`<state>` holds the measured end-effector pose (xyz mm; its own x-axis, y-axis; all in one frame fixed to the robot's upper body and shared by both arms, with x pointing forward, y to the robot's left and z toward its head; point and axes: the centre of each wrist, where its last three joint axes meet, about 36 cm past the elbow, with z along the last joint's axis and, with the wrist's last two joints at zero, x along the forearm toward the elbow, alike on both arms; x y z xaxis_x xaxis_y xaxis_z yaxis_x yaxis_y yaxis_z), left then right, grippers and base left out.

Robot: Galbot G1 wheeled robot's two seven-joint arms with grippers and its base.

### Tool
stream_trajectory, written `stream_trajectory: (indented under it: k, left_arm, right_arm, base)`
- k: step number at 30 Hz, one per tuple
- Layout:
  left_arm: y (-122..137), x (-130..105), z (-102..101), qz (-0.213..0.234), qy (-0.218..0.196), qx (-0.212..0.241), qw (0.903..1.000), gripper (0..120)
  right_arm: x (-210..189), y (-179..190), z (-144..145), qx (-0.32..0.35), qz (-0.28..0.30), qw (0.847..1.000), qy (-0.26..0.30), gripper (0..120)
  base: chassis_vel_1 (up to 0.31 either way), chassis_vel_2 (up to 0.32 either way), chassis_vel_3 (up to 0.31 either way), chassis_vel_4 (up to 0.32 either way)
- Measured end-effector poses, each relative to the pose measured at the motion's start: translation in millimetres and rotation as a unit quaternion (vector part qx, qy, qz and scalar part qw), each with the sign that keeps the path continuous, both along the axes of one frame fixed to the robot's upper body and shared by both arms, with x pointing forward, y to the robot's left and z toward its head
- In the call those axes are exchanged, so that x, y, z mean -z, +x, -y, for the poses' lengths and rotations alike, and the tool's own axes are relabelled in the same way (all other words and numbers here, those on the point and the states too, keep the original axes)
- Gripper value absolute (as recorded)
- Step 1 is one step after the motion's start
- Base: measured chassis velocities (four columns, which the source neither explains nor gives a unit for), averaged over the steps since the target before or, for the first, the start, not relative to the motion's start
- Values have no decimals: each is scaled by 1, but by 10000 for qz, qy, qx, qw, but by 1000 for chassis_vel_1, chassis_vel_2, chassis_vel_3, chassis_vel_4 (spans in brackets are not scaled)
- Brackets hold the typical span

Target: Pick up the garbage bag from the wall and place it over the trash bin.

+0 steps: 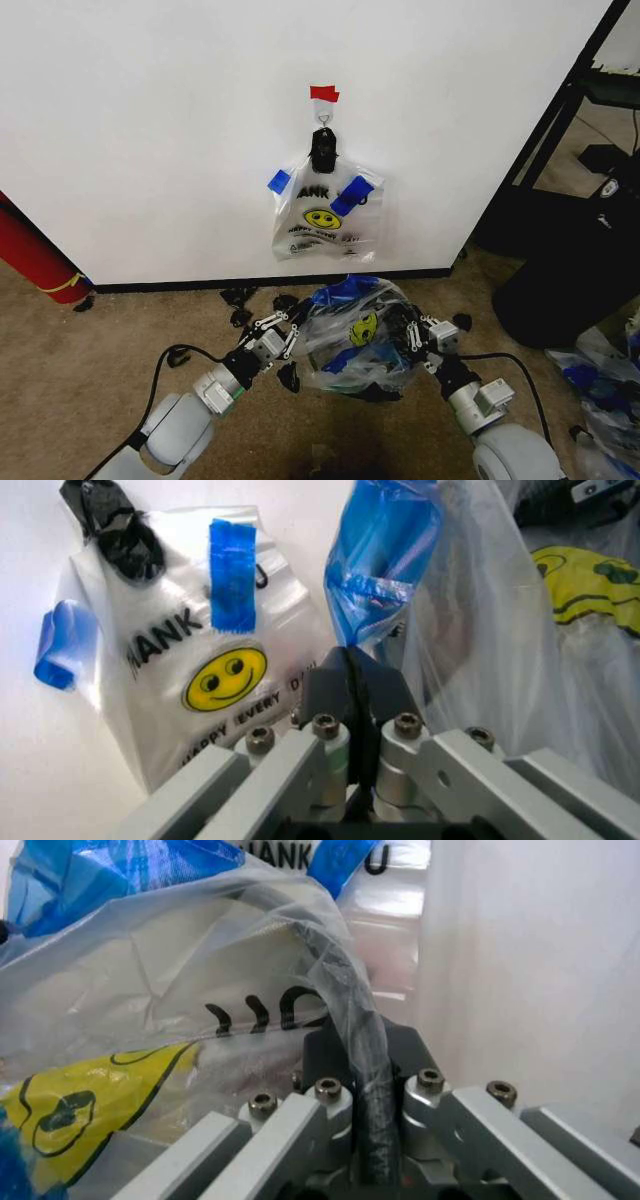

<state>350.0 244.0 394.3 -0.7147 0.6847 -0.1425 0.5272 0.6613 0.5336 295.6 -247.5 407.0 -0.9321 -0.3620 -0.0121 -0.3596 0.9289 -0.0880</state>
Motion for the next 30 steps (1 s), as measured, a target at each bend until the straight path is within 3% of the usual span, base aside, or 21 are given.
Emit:
stream_trajectory:
  k: [7, 15, 23, 28, 30]
  left_arm:
    - [0, -4, -1, -79, -154, -132, 9998, 0]
    - [1, -7, -5, -346, -161, -529, 9979, 0]
    - [6, 5, -9, -702, -8, -720, 9949, 0]
    - [8, 9, -10, -772, -14, -789, 9939, 0]
    - [7, 12, -10, -796, -206, -812, 9933, 0]
  right_arm:
    - [4, -1, 4, -85, 57, 9999, -80, 0]
    - [17, 10, 29, -834, 432, 9954, -201, 0]
    - [33, 19, 47, -1597, 748, 9836, 382, 0]
    - [36, 19, 46, -1579, 766, 9824, 636, 0]
    - [39, 18, 44, -1382, 712, 9852, 719, 0]
  base:
    - [0, 0, 0, 0]
    - [0, 0, 0, 0]
    - [0, 0, 0, 0]
    - [0, 0, 0, 0]
    - [0, 0, 0, 0]
